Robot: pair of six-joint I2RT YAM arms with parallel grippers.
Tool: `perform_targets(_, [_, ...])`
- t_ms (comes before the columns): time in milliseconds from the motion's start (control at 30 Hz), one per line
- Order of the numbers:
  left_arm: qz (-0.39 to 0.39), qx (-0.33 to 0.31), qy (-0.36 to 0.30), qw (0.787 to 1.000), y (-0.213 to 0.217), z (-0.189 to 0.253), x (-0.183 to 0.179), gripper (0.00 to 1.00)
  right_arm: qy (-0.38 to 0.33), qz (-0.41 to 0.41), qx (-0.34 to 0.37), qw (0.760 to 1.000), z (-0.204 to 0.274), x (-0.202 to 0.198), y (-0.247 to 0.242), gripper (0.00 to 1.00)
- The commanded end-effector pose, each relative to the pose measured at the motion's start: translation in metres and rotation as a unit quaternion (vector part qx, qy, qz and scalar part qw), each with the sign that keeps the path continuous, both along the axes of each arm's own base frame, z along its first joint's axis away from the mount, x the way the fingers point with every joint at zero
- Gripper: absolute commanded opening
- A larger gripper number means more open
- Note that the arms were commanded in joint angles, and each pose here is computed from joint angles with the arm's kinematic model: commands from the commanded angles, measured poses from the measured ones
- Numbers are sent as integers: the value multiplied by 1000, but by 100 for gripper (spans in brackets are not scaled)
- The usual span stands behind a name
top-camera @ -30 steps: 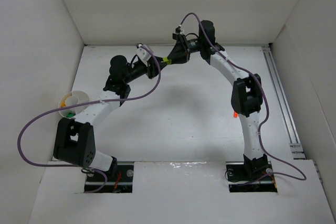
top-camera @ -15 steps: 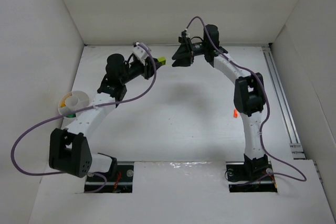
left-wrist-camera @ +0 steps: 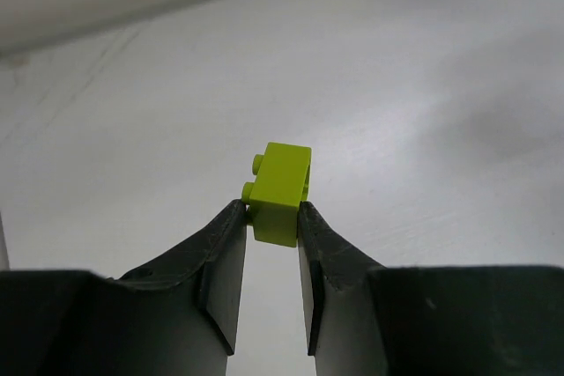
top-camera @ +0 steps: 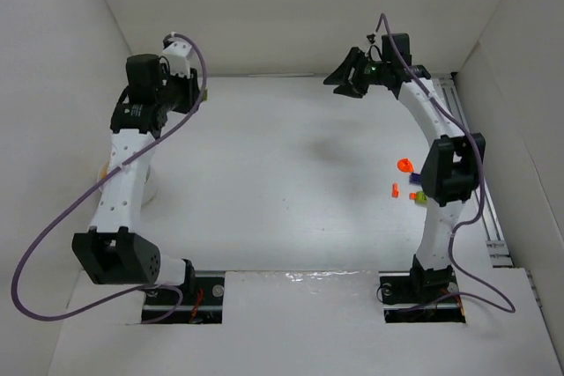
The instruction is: Sort the legos into containers by color
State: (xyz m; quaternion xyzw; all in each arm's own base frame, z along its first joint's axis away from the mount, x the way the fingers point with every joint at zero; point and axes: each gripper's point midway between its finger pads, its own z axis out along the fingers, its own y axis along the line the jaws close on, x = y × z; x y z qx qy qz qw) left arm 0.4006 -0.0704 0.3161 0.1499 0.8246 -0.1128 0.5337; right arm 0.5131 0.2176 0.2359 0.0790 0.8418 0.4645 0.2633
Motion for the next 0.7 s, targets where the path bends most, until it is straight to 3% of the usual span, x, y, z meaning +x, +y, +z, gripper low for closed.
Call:
perform_targets(0, [69,21,133,988,46,-46,-26,0,-57,-15,-104,993,8,-22,-20,61])
perform_targets(233, [152,32,208,966,116,-64,-50,0,-92,8,-166,982,6,-45,-18,61])
perform_targets(667, [255,62,279,924,186,-90,-57,2,-92,18,-168,981,1,-35,-15,61])
